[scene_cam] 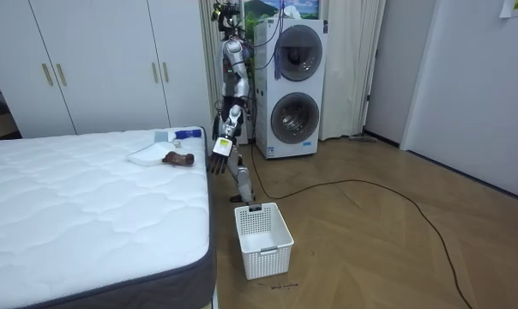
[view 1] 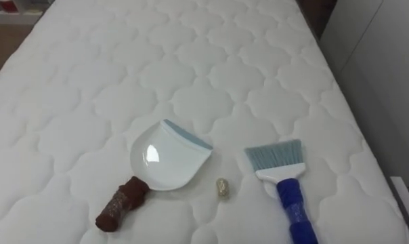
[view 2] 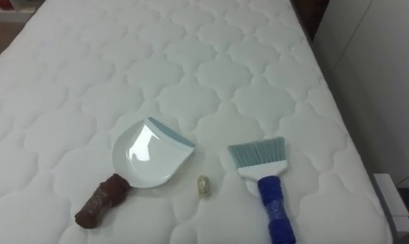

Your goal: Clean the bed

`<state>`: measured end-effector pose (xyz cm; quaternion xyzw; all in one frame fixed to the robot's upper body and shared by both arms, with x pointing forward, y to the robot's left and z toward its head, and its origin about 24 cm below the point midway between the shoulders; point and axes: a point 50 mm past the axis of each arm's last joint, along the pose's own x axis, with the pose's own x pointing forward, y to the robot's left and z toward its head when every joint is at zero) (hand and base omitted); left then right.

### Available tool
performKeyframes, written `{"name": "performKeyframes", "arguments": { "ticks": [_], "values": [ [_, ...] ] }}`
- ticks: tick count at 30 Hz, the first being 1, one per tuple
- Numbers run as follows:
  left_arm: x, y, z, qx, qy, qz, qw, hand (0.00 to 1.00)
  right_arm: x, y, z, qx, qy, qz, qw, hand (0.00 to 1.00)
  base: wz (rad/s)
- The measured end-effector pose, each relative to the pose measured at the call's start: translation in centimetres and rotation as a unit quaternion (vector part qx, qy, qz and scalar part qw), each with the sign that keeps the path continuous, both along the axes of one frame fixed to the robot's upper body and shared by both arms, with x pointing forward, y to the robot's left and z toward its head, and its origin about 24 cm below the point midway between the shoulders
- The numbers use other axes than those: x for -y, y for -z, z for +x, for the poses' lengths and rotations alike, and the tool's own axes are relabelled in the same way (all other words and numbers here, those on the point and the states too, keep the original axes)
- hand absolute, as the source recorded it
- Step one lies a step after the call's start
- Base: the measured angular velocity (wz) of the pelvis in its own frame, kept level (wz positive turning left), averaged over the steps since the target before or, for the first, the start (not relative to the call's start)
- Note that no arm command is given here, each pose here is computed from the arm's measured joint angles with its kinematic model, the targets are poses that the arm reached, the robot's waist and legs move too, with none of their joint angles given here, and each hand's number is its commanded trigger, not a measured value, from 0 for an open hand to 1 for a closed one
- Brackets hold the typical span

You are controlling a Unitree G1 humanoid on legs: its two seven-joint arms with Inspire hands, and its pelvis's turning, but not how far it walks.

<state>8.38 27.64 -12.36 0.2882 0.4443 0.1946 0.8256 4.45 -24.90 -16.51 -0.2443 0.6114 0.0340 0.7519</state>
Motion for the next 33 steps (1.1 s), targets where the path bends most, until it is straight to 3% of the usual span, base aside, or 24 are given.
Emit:
{"name": "performKeyframes", "arguments": {
  "ticks": [5,13,23,29,33],
  "values": [
    [0.1,-3.4,4.2,0.146,0.024,0.047,0.988,0.0,0.3,-0.2,0.5,0.021,0.002,0.001,1.0,0.0,0.01],
    [1.3,-5.4,6.6,0.221,0.055,0.047,0.973,0.0,0.3,-0.3,0.6,0.032,0.01,0.005,0.999,0.0,-0.01],
    [2.2,-6.3,9.1,0.254,0.075,0.044,0.963,0.0,0.5,-0.2,0.2,0.022,0.032,0.001,0.999,0.0,0.0],
    [3.7,-6.2,10.0,0.252,0.109,0.037,0.961,0.0,0.4,-0.3,1.4,0.031,0.04,0.004,0.999,0.0,0.04],
    [3.5,-5.2,10.1,0.224,0.108,0.034,0.968,0.0,0.2,-0.4,2.8,0.048,0.039,0.009,0.998,0.0,0.0]
  ]
}}
